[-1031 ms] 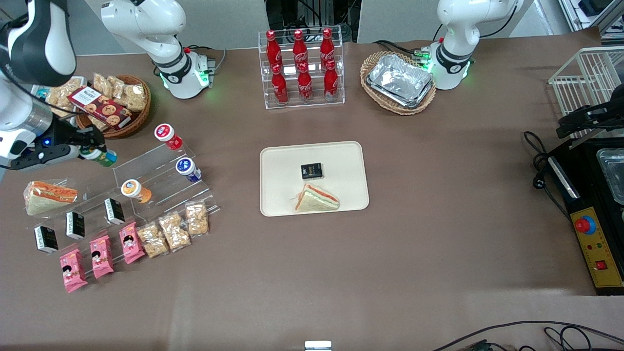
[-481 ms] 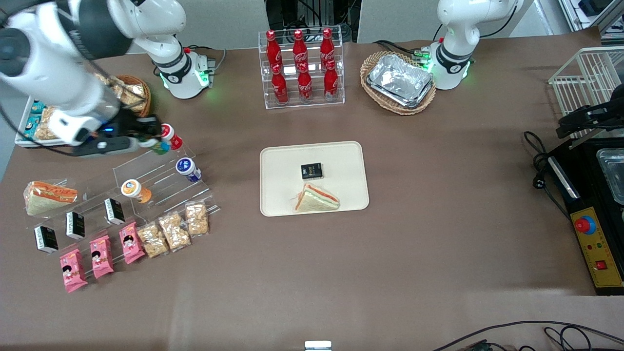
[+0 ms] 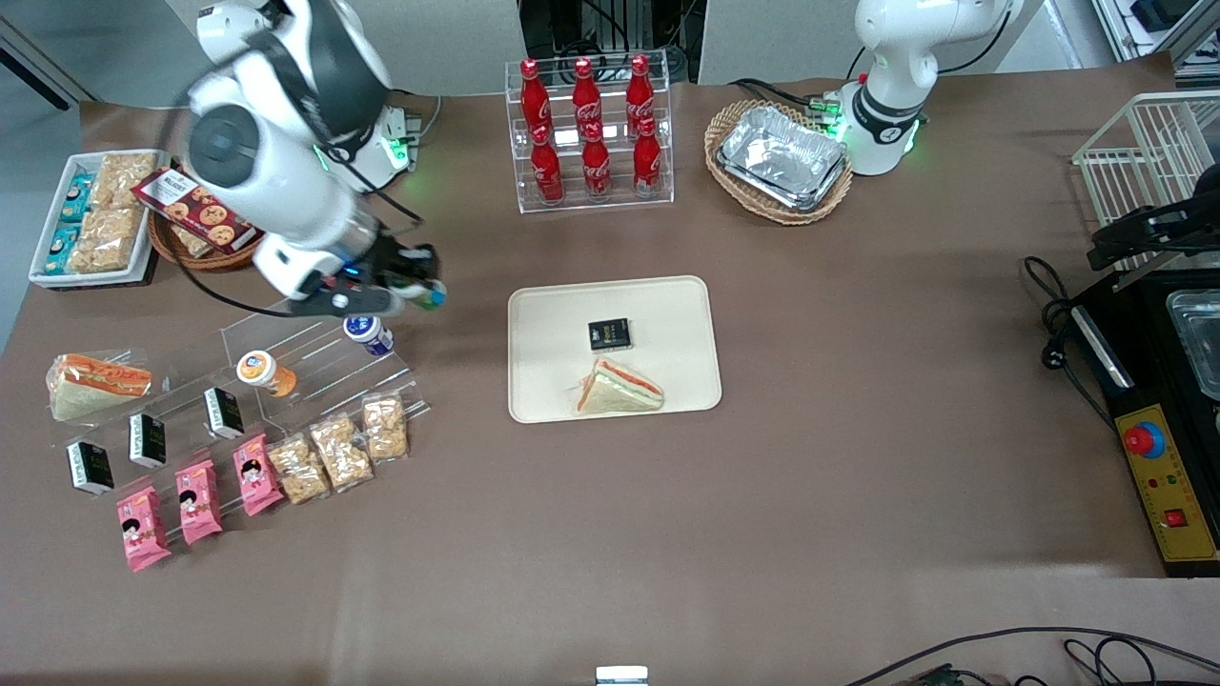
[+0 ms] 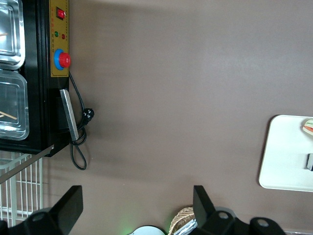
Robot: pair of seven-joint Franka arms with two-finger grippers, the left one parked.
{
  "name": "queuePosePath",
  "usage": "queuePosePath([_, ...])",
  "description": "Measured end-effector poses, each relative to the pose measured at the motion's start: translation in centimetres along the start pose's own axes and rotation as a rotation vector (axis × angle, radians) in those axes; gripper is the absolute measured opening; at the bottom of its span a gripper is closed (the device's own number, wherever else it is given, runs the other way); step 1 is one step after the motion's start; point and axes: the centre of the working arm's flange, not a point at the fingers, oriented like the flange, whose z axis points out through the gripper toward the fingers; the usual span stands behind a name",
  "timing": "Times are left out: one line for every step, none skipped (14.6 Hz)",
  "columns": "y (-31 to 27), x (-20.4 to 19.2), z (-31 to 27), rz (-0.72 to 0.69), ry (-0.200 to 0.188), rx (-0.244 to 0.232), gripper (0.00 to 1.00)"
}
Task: Place green gum on tray
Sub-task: 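Lift the green canister out of the rack with the right gripper, then carry the canister over the white tray and lower it beside the black card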
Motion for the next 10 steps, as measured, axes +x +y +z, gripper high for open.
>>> queuePosePath([-1.5,0.3,1.6,0.019,0.002,0.014,0.59])
queuePosePath([-2.9,0.6,3.4,0.033,-0.003,0.025,0.59])
queuePosePath([-4.1,0.8,5.2,0.04,-0.01,0.029,0.59])
queuePosePath([-4.9,1.0,6.9,0.047,-0.017,0.032,0.59])
queuePosePath([-5.7,1.2,8.5,0.057,-0.024,0.036,0.59])
queuePosePath([-6.5,1.3,10.1,0.065,-0.027,0.037,0.59])
queuePosePath([-7.2,1.3,11.5,0.071,-0.027,0.028,0.59])
queuePosePath([-7.7,1.2,12.7,0.077,-0.026,0.016,0.59])
queuePosePath([-8.2,1.2,14.0,0.084,-0.027,0.006,0.59])
queuePosePath([-8.7,1.1,15.2,0.087,-0.028,-0.004,0.59])
